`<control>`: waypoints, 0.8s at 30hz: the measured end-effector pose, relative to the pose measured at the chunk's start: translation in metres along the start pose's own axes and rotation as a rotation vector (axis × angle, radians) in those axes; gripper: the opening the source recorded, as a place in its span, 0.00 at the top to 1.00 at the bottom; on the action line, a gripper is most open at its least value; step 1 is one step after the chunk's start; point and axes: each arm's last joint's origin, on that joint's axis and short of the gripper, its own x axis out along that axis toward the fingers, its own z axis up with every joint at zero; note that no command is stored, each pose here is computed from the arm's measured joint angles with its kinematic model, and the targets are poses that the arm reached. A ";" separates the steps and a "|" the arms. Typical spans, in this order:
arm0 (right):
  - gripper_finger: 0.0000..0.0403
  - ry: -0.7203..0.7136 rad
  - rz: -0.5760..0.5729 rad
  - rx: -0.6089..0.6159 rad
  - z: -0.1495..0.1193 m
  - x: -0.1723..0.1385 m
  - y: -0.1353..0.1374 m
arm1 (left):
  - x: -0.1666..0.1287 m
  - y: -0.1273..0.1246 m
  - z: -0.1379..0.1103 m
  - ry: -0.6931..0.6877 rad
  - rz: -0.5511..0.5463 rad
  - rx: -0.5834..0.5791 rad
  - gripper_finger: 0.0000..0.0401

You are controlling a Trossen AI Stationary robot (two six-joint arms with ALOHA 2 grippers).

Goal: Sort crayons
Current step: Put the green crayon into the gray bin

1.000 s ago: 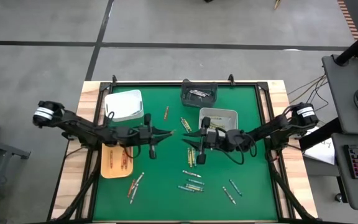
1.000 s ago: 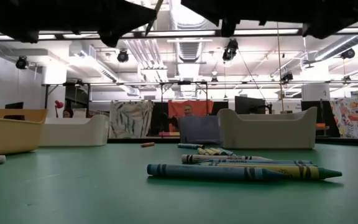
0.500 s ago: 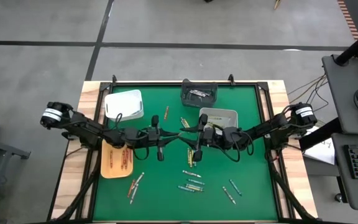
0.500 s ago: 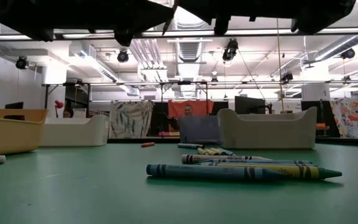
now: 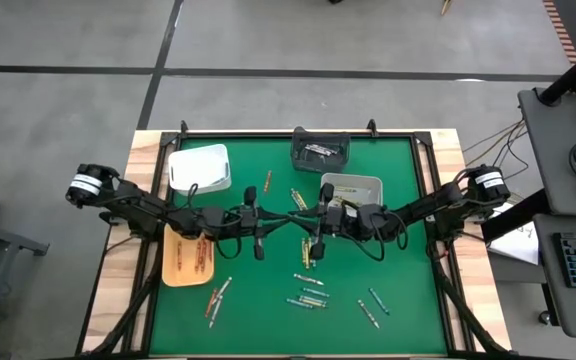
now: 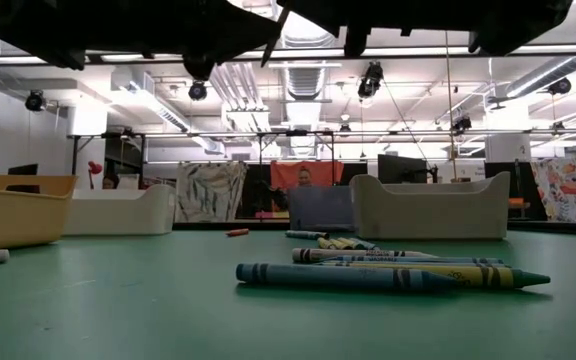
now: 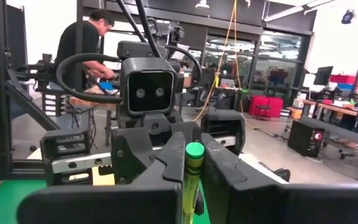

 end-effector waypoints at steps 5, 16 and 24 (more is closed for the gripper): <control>0.96 0.024 -0.012 -0.009 0.000 0.000 -0.003 | 0.001 0.001 -0.001 0.023 0.018 -0.007 0.85; 0.96 0.497 -0.200 0.003 0.003 -0.026 -0.051 | -0.001 0.011 -0.002 0.084 0.049 -0.075 0.61; 0.96 1.099 -0.392 0.118 -0.017 -0.086 -0.087 | 0.003 0.028 -0.011 0.140 0.116 -0.100 0.58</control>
